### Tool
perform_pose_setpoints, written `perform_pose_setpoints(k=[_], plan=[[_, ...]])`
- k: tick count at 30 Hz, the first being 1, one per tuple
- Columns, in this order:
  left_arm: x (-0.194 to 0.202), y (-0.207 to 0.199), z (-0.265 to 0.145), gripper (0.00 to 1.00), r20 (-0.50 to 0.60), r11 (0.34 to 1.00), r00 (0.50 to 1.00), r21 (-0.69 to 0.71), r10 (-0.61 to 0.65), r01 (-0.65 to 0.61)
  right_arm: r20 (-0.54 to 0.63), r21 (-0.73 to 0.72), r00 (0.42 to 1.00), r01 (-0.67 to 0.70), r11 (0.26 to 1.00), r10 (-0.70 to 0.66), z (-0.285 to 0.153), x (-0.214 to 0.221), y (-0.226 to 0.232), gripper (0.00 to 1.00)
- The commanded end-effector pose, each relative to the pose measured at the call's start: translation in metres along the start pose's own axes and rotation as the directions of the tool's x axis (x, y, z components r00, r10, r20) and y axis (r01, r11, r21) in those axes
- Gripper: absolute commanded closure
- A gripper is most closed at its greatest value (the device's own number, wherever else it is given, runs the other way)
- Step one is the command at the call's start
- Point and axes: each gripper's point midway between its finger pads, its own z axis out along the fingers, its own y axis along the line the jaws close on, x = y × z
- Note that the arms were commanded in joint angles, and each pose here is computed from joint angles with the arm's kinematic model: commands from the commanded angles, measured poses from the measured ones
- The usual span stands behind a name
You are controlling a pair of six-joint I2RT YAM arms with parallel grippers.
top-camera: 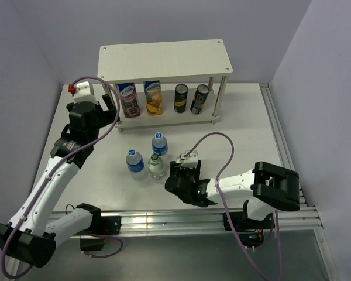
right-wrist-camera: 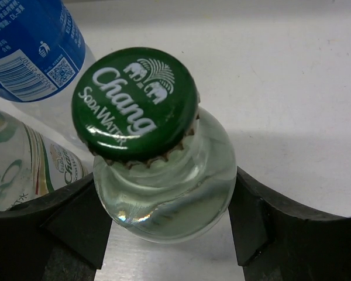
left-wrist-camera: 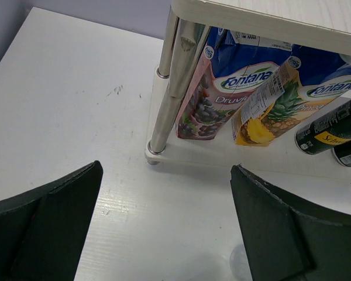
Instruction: Place and organize the beverage onto the shelf
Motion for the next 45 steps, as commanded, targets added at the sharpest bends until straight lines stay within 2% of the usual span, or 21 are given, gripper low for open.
perform_pose_setpoints(k=[1, 5, 6, 7, 13, 16, 19, 22, 24, 26, 27, 28, 30, 31, 38, 45], plan=[[-0.013, 0.0, -0.004, 0.02, 0.037, 1.0, 0.999, 0.002, 0.0, 0.0, 0.02, 0.004, 0.999, -0.039, 0.999, 0.039, 0.001, -0.008, 0.005, 0.53], [-0.012, 0.0, -0.003, 0.02, 0.034, 1.0, 0.999, 0.003, 0.0, 0.0, 0.036, 0.001, 0.998, -0.058, 0.998, 0.058, -0.006, -0.031, 0.006, 0.72], [-0.011, 0.0, -0.003, 0.02, 0.032, 1.0, 0.999, 0.002, 0.001, -0.001, 0.037, 0.021, 0.999, -0.029, 0.999, 0.029, -0.009, -0.035, 0.0, 0.93], [-0.011, -0.001, -0.003, 0.02, 0.031, 1.0, 1.0, 0.005, 0.001, -0.001, 0.046, 0.022, 0.998, -0.041, 0.999, 0.04, -0.012, -0.044, 0.001, 1.0], [-0.013, -0.001, -0.004, 0.02, 0.035, 1.0, 0.999, 0.006, -0.001, 0.001, 0.115, 0.007, 0.991, -0.068, 0.998, 0.067, -0.036, -0.124, 0.001, 1.0], [-0.014, 0.0, -0.006, 0.02, 0.04, 1.0, 0.999, 0.005, -0.003, 0.003, 0.174, -0.017, 0.976, -0.13, 0.991, 0.131, -0.054, -0.183, -0.002, 1.0], [-0.015, 0.0, -0.006, 0.02, 0.043, 1.0, 0.999, 0.006, -0.005, 0.004, 0.223, -0.009, 0.968, -0.114, 0.993, 0.114, -0.063, -0.224, -0.009, 1.0], [-0.015, 0.001, -0.007, 0.02, 0.042, 1.0, 0.999, 0.004, -0.004, 0.004, 0.294, -0.023, 0.944, -0.148, 0.989, 0.148, -0.074, -0.291, -0.014, 1.0], [-0.015, 0.001, -0.007, 0.02, 0.046, 1.0, 0.999, 0.005, -0.006, 0.006, 0.324, -0.036, 0.937, -0.128, 0.991, 0.133, -0.077, -0.32, -0.016, 1.0], [-0.017, 0.001, -0.009, 0.02, 0.05, 1.0, 0.999, 0.003, -0.005, 0.005, 0.372, -0.022, 0.913, -0.175, 0.984, 0.17, -0.078, -0.365, -0.027, 1.0], [-0.017, 0.002, -0.009, 0.02, 0.051, 1.0, 0.999, 0.002, -0.006, 0.006, 0.387, -0.025, 0.911, -0.141, 0.99, 0.14, -0.078, -0.379, -0.027, 1.0], [-0.018, 0.002, -0.009, 0.02, 0.054, 1.0, 0.999, 0.003, -0.008, 0.008, 0.417, -0.01, 0.895, -0.171, 0.985, 0.16, -0.077, -0.407, -0.032, 1.0], [-0.018, 0.003, -0.009, 0.02, 0.055, 1.0, 0.998, 0.0, -0.008, 0.008, 0.426, 0.0, 0.898, -0.125, 0.992, 0.113, -0.072, -0.428, -0.032, 1.0], [-0.019, 0.002, -0.009, 0.02, 0.056, 1.0, 0.998, 0.002, -0.009, 0.009, 0.449, 0.01, 0.884, -0.149, 0.989, 0.129, -0.066, -0.452, -0.037, 1.0], [-0.02, 0.005, -0.009, 0.01, 0.06, 1.0, 0.998, -0.004, -0.012, 0.012, 0.461, 0.068, 0.884, -0.129, 0.989, 0.084, -0.019, -0.513, -0.051, 1.0], [-0.018, 0.005, -0.006, 0.01, 0.052, 1.0, 0.999, 0.0, -0.013, 0.013, 0.43, 0.05, 0.894, -0.166, 0.985, 0.128, 0.045, -0.527, -0.065, 1.0]])
